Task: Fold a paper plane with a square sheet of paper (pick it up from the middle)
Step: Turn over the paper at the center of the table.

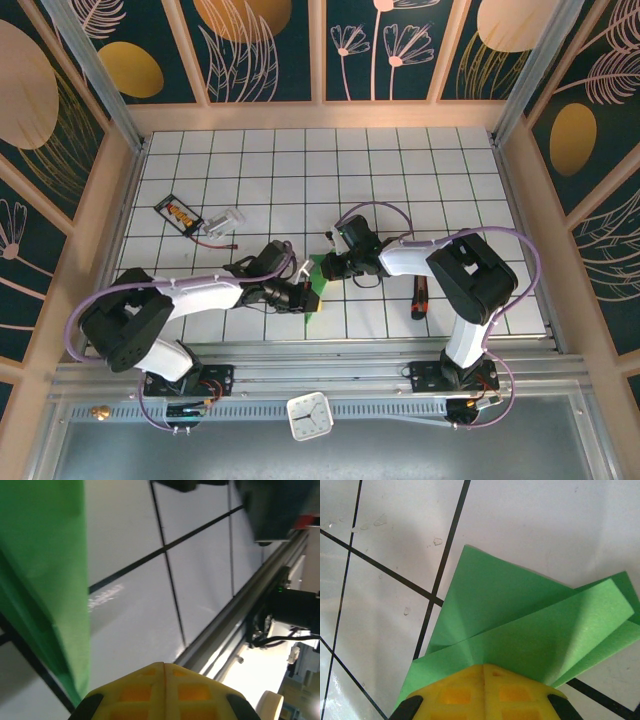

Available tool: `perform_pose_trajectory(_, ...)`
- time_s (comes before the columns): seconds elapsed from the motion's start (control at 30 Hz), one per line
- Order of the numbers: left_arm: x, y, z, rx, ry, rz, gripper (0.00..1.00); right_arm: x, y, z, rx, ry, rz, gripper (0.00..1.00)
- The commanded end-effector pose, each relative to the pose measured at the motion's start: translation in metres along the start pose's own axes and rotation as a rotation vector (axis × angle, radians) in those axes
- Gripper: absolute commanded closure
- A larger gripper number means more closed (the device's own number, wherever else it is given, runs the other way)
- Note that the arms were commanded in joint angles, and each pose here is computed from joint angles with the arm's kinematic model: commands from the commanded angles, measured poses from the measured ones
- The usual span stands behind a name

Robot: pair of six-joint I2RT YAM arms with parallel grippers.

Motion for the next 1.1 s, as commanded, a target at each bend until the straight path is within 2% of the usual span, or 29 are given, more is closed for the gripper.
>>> perform_pose_trajectory(0.0,0.004,0.01,-0.005,0.045,-0.006,0.002,1.0,-0.044,-0.035,-0.011,-0.192,0.184,-0.055,0.93)
perform_pose_trajectory(0.8,-0.009,0.056,-0.017,0.183,0.046,0.047,1.0,-0.041,-0.034,-0.011,-0.192,0.181,-0.053,0.92)
perform_pose_trajectory(1.07,-0.017,0.072,-0.014,0.273,0.047,0.074,1.0,-0.005,-0.016,0.006,-0.151,0.1,-0.027,0.86)
Point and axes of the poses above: each hand's point on the last joint's axis, 136 mm out from that joint toward the fingers, its own z axis back along the fingers, its own y axis along the line the jaws close on, x = y × z, the point moved 8 cm from there along z, back along the fingers, and after that the axes turned 10 degrees about z, right-handed, at the moved point
